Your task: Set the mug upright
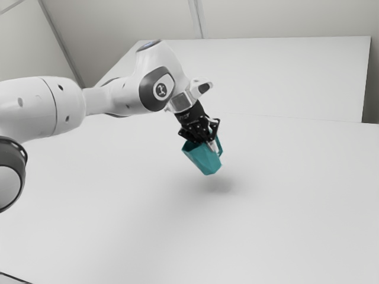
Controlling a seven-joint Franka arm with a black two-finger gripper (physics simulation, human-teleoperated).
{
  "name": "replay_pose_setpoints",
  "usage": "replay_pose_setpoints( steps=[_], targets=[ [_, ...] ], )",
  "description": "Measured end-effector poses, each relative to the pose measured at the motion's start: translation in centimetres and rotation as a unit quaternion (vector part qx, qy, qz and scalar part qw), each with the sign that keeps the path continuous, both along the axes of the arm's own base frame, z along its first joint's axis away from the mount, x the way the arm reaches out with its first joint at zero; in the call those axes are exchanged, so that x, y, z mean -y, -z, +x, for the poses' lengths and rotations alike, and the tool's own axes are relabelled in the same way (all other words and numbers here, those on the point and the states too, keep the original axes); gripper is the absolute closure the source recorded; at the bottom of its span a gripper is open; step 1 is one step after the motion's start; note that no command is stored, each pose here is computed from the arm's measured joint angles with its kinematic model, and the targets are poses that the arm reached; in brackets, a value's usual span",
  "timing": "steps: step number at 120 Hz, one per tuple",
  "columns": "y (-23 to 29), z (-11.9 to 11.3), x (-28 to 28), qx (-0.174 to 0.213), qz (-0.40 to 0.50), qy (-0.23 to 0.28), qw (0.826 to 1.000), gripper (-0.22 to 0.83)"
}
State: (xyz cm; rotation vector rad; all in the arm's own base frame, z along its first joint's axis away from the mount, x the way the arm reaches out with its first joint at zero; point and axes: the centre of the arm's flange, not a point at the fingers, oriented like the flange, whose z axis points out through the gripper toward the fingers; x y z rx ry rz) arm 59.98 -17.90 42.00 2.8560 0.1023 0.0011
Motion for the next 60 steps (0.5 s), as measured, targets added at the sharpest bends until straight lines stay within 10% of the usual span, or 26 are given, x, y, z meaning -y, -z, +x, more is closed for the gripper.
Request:
replay_pose_setpoints(
  steps=[60],
  targets=[
    [-1.2,-4.8,-9.3,0.015,0.143,0.005,0.990,0.79]
  ],
)
